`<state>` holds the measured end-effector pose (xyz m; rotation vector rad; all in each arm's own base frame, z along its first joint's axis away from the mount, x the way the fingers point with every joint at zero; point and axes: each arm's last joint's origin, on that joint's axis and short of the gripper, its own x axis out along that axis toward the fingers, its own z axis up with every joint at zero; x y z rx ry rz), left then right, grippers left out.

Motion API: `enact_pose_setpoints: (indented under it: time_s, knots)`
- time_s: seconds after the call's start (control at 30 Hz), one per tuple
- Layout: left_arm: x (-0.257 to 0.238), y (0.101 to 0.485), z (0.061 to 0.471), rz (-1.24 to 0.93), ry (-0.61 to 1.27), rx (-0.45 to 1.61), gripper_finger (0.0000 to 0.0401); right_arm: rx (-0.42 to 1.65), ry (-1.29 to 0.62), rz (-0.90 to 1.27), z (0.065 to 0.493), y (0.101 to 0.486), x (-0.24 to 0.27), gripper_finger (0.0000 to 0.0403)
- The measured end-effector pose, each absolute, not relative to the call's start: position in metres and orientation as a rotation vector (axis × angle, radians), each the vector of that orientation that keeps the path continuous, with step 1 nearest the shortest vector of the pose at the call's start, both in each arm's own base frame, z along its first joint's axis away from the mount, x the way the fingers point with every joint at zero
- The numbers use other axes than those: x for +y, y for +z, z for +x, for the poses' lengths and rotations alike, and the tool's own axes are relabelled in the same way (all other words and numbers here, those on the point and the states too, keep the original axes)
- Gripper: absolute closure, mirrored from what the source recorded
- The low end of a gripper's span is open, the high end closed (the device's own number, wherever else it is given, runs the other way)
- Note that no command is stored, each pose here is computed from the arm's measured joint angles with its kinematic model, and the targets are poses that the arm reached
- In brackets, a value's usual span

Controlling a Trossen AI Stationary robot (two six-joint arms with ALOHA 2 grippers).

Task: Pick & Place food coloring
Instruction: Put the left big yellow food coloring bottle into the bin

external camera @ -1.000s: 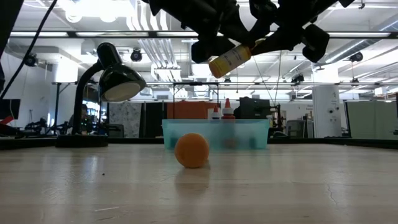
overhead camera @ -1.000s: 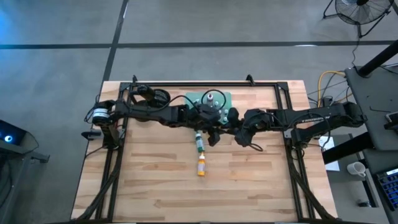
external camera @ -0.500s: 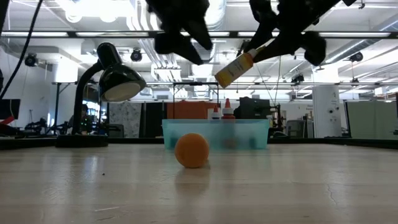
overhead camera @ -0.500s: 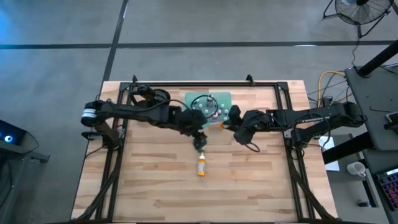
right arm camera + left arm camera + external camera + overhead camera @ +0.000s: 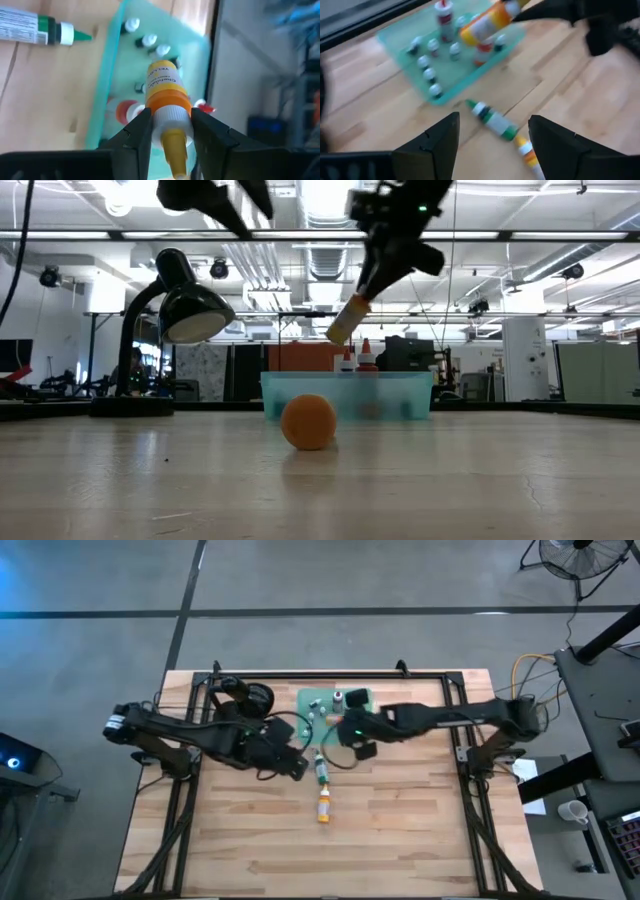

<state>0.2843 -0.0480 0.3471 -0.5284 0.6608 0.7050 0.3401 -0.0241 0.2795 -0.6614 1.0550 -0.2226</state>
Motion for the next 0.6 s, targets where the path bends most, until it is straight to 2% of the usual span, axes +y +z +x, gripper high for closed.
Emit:
enact_pose_setpoints:
  time_s: [0.17,0.27,0.43,0.6]
  knots:
    - [-0.048,0.342,0.266,-0.451,0.809,0.760,0.0192,1.219,-0.243,-0.486,0.368,0.280,-0.048,0.0293]
    - [-0.054,0.339,0.261,-0.400,0.798,0.800,0.0192,1.266,-0.224,-0.398,0.381,0.279,-0.060,0.0293]
    - [-0.060,0.326,0.238,-0.324,0.801,0.867,0.0192,1.295,-0.205,-0.357,0.407,0.273,-0.070,0.0293]
    - [-0.056,0.315,0.201,-0.392,0.798,0.852,0.0192,1.342,-0.165,-0.347,0.432,0.266,-0.074,0.0293]
